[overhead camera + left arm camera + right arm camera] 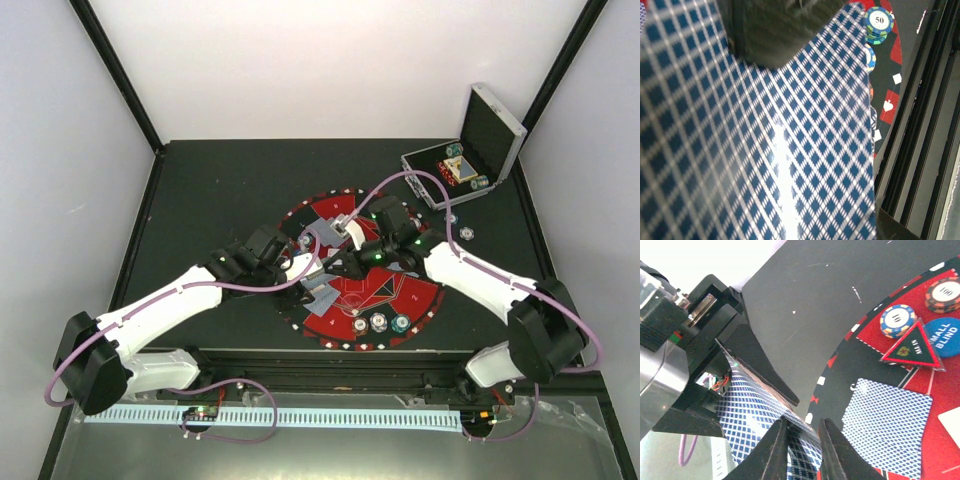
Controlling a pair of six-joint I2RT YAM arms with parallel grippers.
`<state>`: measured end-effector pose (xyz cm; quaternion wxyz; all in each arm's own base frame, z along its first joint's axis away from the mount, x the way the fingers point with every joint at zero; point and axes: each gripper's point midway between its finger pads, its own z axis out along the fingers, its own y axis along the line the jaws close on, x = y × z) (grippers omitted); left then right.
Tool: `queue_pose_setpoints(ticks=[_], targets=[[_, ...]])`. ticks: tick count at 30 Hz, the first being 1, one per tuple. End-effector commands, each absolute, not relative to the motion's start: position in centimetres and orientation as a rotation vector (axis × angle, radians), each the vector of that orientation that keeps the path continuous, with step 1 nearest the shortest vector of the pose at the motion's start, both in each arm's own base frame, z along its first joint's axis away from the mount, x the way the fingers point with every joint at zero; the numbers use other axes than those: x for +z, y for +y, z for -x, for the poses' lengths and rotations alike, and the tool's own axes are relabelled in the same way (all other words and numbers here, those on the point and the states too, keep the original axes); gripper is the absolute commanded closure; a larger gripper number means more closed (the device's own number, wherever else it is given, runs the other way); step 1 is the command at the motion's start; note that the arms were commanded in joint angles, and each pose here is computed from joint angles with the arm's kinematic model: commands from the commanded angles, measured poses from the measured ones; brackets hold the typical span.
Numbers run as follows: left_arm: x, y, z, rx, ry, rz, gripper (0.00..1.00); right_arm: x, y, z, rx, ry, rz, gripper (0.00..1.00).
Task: Distribute texas hold em gaming equipment
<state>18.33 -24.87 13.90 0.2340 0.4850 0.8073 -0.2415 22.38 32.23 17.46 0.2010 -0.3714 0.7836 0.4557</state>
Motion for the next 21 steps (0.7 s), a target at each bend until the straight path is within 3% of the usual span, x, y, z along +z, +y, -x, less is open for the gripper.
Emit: queue_pose_setpoints(ticks=[1,7,21], targets=[[15.3,-25.8,-18.2,-0.704,2.148,-1.352,0.62,17.3,30.8,-22.8,1.200,2.215,1.001,0.84],[15.2,-25.7,-18.3,-0.695,2.152,-1.349,0.62,18.4,30.4,-22.1,1.215,2.189,0.991,0.98],[15.0,-25.0,-19.1,-0.652,2.175,-1.317,0.63,16.2,24.2,-25.6,0.877,2.371,0.664,0.99]])
